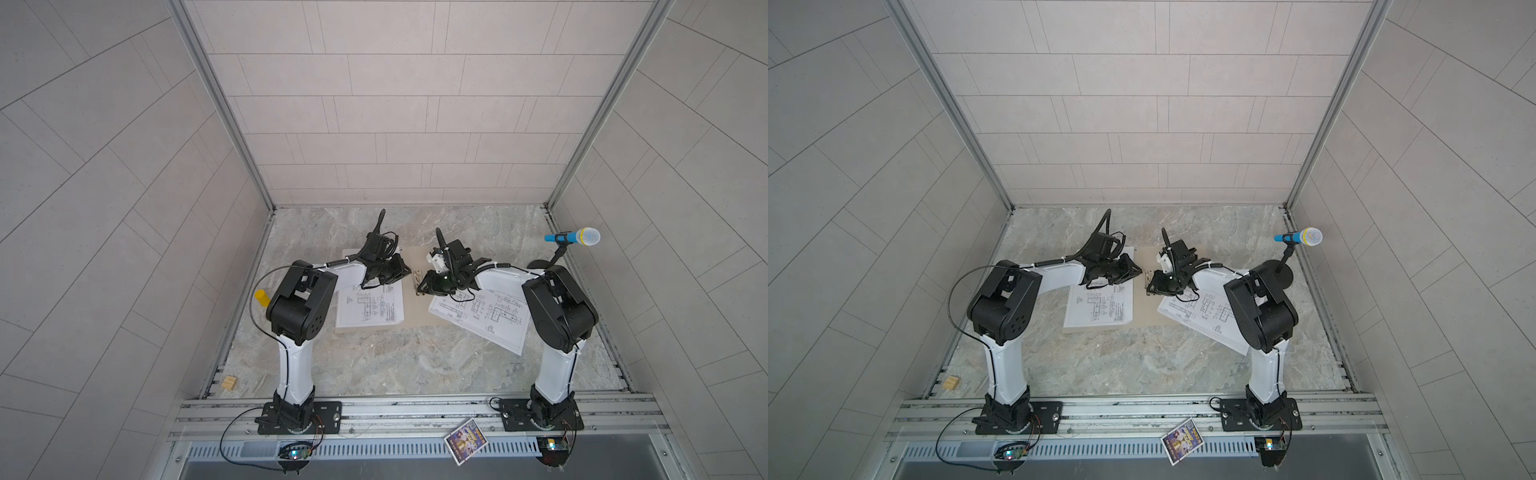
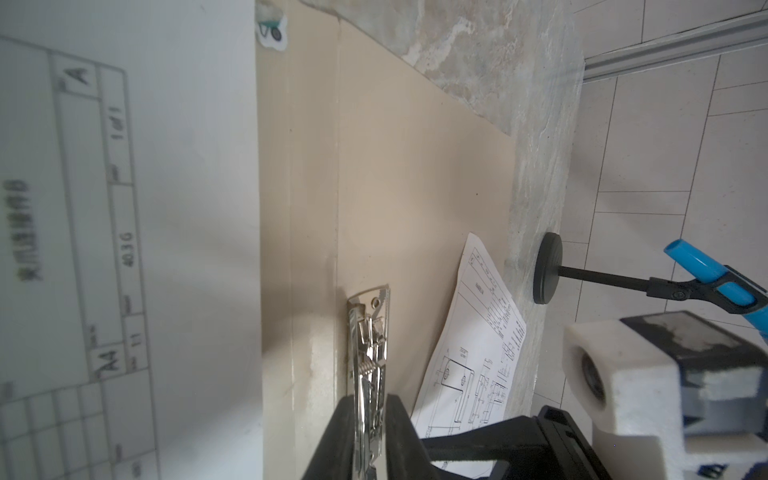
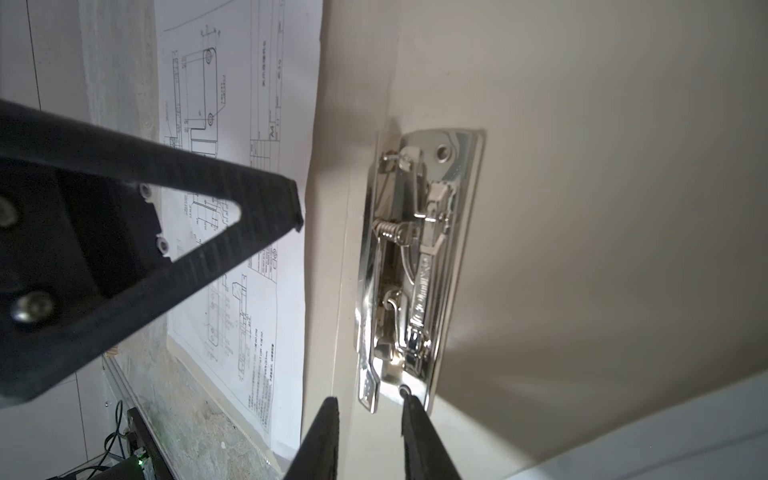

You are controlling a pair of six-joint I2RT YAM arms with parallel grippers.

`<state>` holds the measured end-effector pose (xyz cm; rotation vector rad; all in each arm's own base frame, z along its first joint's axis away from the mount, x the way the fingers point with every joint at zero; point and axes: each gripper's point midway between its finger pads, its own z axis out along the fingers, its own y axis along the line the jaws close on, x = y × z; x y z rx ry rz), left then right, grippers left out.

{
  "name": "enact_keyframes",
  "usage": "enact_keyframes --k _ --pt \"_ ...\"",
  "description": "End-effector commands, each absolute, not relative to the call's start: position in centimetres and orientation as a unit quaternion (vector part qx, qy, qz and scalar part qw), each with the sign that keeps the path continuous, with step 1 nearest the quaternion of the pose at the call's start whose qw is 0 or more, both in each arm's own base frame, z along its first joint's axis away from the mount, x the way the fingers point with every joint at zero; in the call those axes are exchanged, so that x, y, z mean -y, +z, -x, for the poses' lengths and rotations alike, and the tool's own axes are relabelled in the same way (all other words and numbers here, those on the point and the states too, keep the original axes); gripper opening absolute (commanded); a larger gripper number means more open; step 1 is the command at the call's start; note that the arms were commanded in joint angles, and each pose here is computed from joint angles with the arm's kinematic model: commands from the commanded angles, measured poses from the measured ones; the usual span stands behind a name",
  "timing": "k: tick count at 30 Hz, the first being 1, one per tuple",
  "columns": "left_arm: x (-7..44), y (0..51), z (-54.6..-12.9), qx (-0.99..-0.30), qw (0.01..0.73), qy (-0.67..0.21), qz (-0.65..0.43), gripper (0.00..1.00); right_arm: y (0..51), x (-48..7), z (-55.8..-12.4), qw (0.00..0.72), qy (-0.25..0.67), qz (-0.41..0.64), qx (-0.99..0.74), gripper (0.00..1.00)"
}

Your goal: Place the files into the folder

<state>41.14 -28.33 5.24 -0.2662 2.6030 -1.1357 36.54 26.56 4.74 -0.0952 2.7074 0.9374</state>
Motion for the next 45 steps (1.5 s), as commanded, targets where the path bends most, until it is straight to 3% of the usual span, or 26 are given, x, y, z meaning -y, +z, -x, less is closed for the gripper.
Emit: enact_keyframes --k 1,27,35,45 --pt "28.9 4.8 -41.7 -0.904 0.142 -0.391 0.094 0.20 4.1 -26.5 -36.5 0.131 0.325 0.026 -0.936 0.29" --pt "29.5 2.7 -42.7 -0.922 0.146 -0.345 0.099 0.15 4.0 -26.3 -36.3 0.130 0.326 0.027 -0.936 0.30" --pt "29.2 2.0 -42.7 -0.925 0.148 -0.334 0.107 0.05 3.5 -25.8 -36.0 0.126 0.321 0.025 -0.938 0.30" --pt "27.9 1.9 -42.1 -0.928 0.158 -0.315 0.121 0.02 3.8 -25.9 -36.1 0.128 0.325 0.024 -0.937 0.30"
